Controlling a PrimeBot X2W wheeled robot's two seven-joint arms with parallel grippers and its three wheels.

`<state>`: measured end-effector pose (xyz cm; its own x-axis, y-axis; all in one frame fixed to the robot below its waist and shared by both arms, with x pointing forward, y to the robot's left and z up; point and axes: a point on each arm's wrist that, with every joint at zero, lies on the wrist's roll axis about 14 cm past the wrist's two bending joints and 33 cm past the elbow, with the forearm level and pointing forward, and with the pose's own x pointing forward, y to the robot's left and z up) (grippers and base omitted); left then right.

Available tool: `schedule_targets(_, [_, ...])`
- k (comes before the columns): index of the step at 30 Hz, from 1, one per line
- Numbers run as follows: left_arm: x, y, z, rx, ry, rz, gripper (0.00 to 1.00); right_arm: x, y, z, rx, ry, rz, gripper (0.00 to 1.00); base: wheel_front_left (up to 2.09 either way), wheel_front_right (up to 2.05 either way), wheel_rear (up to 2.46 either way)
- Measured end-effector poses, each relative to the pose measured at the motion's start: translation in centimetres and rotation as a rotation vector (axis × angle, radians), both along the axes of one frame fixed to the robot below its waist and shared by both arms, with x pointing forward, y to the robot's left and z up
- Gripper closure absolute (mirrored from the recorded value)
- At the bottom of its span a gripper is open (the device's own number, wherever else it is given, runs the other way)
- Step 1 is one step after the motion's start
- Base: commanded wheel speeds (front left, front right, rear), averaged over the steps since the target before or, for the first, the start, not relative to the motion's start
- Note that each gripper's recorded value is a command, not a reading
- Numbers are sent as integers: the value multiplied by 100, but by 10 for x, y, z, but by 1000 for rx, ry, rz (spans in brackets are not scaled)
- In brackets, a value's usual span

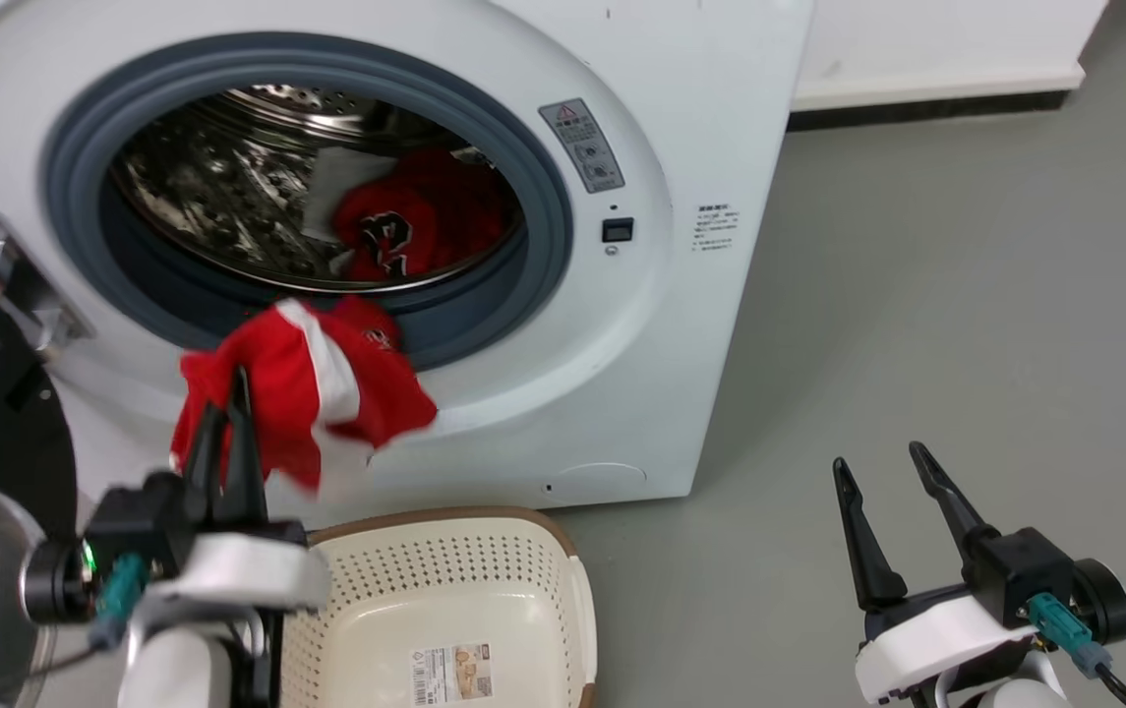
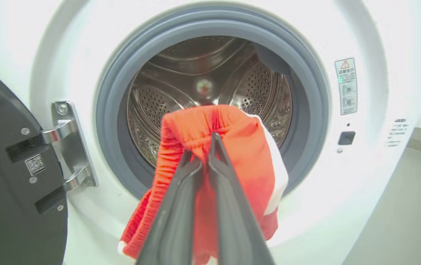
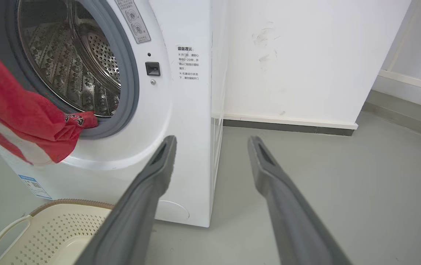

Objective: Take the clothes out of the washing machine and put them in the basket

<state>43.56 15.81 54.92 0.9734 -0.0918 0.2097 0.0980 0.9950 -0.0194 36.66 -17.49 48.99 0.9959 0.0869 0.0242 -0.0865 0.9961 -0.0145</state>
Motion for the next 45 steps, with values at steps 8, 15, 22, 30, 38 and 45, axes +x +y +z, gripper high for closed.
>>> schedule_targets(8, [-55, 7, -67, -18, 202, 49, 100, 1, 11, 0, -1, 2, 32, 0, 0, 0, 0])
schedule_targets(15, [-62, 5, -148, -50, 466, 61, 100, 22, 18, -6, -3, 16, 58, 0, 0, 0, 0])
schedule_targets(22, [-31, -7, -216, -61, 660, 47, 100, 59, 23, -34, 3, 71, 75, 0, 0, 0, 0])
schedule_targets(30, [-3, -15, -298, -64, 881, 45, 100, 99, 37, -85, 5, 159, 124, 0, 0, 0, 0])
schedule_targets(38, [-19, -10, -379, -57, 1133, 91, 100, 119, 44, -135, 24, 244, 147, 0, 0, 0, 0])
schedule_targets(45, [-32, -5, -409, -49, 1225, 130, 0, 119, 34, -157, 20, 293, 126, 0, 0, 0, 0])
